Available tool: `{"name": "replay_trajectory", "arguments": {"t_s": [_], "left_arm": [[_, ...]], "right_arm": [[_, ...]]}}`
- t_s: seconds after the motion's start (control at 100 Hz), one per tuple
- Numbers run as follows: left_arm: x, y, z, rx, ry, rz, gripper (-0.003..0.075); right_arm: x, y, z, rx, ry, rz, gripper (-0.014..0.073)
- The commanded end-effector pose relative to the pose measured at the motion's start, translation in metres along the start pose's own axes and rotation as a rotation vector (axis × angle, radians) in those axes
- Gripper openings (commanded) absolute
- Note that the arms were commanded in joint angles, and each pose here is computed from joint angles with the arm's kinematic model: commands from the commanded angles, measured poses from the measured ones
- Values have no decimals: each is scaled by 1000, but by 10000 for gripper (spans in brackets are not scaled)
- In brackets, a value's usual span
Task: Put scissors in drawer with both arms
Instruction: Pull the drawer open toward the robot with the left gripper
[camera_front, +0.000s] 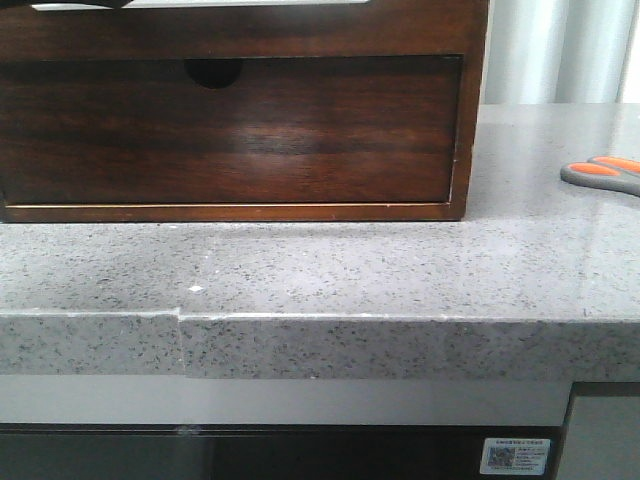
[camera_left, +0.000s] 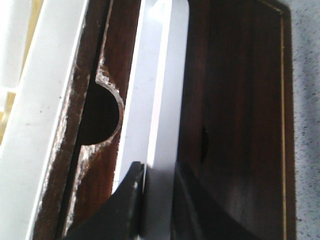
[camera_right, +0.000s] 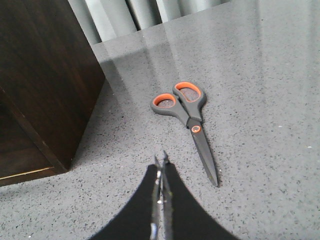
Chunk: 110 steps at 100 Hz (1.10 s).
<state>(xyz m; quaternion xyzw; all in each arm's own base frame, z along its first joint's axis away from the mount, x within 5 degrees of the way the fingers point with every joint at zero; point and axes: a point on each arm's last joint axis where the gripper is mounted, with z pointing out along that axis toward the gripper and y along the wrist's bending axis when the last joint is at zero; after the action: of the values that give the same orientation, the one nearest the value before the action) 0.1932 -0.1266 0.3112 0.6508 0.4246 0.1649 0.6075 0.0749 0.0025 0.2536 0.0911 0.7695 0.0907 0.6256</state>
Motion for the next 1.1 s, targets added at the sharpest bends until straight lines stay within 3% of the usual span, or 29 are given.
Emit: {"name": "replay_trajectory", "arguments": {"t_s": [0.0, 0.44, 0.72, 0.79, 0.979, 1.089], "left_arm": [[-18, 11, -13, -72, -103, -58, -18], [-33, -22, -59, -86, -196, -35, -18], [-32, -37, -66, -62, -205, -37, -14], [-32, -37, -66, -62, -205, -37, 29], [-32, -37, -66, -62, -201, -42, 239], [-32, -37, -66, -64, -205, -44, 277]], "right_arm": [[-18, 4, -1, -16, -98, -10, -61], [-18, 4, -1, -18, -98, -10, -61], [-18, 4, -1, -18, -98, -10, -61], [-18, 4, -1, -18, -98, -10, -61], [-18, 4, -1, -18, -98, -10, -61], [-18, 4, -1, -18, -98, -10, -61]]}}
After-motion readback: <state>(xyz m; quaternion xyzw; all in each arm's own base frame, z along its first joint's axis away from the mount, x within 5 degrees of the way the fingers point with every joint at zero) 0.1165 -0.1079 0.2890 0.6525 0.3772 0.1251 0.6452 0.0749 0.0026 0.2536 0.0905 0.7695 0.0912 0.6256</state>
